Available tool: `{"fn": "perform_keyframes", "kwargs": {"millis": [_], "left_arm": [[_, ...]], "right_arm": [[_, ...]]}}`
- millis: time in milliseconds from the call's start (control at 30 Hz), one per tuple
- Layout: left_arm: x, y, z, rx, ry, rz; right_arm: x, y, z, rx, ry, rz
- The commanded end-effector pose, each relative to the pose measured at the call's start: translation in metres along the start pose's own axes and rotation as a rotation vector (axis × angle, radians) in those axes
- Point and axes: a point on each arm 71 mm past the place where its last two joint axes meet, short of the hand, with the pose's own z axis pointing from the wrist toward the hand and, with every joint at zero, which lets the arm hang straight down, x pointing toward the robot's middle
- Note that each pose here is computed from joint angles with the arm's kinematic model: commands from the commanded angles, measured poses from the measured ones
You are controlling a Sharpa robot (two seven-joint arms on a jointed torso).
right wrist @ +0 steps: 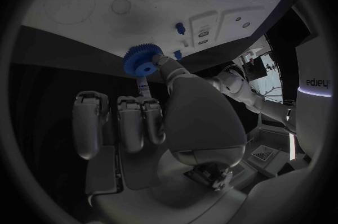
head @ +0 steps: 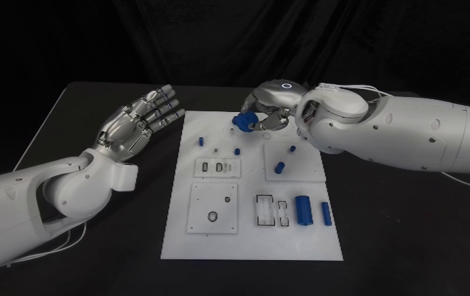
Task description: Assemble the parts on the task board
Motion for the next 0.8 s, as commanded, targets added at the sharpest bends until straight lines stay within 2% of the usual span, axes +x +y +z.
{"fn": "perform_keyframes", "kwargs": {"millis": [33, 433, 800], "left_arm": [[0.0014, -0.0017, 0.0005, 0.037, 0.012, -0.008], [0.0014, -0.0008, 0.002, 0.034, 0.014, -0.008], [0.0018, -0.0001, 0.0029, 0.032, 0.016, -0.009]], "right_arm": [[0.003, 0.005, 0.005, -0.029, 0.014, -0.007], [0.016, 0.021, 0.023, -0.061, 0.058, -0.008], [0.024, 0.025, 0.036, -0.027, 0.087, -0.034]]}}
